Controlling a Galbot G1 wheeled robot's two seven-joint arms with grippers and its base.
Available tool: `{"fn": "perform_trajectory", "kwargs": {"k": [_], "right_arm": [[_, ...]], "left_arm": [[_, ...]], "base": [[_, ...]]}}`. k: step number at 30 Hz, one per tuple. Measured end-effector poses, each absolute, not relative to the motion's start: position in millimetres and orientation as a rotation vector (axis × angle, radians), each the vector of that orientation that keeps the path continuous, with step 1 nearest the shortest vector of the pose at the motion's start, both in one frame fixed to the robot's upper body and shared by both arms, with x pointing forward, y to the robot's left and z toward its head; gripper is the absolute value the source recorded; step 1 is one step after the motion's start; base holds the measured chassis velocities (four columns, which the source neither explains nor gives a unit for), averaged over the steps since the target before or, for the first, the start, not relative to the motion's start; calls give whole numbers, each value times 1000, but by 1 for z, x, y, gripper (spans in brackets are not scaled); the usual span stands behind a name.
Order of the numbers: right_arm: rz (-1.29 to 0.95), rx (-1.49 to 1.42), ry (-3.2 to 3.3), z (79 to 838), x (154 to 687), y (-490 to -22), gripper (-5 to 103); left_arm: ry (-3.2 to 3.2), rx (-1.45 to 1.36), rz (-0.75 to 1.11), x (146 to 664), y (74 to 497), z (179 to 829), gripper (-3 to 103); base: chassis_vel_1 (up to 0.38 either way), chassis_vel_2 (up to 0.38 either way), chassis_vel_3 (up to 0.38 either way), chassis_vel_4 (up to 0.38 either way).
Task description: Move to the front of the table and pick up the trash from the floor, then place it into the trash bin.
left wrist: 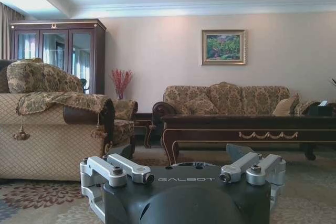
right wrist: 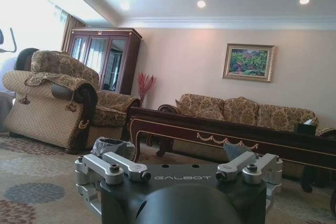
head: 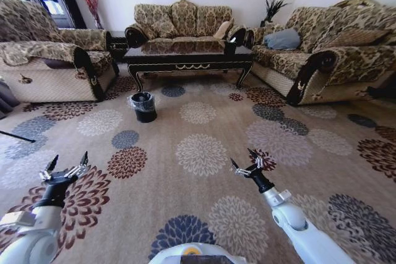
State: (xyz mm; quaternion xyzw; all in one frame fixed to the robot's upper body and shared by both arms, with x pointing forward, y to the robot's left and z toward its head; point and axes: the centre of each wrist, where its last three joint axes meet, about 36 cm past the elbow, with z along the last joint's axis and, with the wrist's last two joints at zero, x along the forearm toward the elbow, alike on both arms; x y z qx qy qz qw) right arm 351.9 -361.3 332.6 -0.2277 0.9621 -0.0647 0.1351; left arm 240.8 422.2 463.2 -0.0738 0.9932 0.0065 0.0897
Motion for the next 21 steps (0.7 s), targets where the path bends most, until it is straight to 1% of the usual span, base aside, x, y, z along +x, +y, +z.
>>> {"fn": "perform_trajectory", "kwargs": {"k": [5,12,21], "right_arm": [[-188,-662,2785,332,352,-362,100],[-183,-655,2784,330,353,-363,100],[-176,-642,2783,330,354,-362,100]], "left_arm": [[2952,-217,20,241,422,464,100],[2954,-219,19,241,422,464,100],[2968,-212,15,240,422,465,100]], "base": [[14,-8,-9,11],[73,-77,-71,65],[0,0,0,0]]}}
